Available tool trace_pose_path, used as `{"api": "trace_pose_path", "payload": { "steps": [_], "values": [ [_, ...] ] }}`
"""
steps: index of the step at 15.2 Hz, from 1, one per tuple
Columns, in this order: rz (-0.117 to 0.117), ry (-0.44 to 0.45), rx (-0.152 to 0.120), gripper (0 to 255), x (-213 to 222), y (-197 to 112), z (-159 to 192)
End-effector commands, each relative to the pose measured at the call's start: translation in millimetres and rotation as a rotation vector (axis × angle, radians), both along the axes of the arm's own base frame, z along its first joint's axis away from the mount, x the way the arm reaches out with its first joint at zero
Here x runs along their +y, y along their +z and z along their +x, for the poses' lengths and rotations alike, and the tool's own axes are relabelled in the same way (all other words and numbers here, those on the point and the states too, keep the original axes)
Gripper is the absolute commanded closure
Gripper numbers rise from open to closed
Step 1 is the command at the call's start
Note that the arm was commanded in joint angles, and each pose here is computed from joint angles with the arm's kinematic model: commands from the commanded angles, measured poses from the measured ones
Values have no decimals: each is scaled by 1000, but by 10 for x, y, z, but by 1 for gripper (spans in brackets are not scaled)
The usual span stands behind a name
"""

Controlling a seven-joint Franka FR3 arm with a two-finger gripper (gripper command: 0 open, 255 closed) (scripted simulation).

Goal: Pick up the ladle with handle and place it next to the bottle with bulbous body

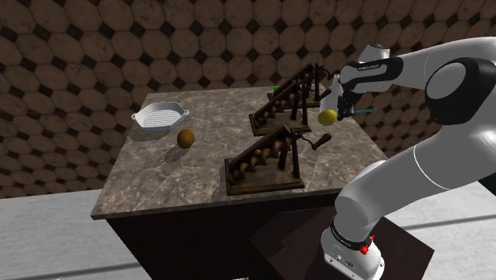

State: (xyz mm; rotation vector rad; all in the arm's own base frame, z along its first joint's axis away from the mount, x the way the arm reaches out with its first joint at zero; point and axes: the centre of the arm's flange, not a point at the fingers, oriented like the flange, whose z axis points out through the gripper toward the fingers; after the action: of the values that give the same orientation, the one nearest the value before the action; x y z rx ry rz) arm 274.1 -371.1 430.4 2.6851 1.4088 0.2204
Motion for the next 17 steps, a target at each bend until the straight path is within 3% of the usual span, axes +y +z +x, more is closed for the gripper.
{"api": "trace_pose_path", "payload": {
  "steps": [1,17],
  "values": [
    [0,0,0,255,3,-106,-2],
    [0,0,0,255,3,-865,-2]
  ]
}}
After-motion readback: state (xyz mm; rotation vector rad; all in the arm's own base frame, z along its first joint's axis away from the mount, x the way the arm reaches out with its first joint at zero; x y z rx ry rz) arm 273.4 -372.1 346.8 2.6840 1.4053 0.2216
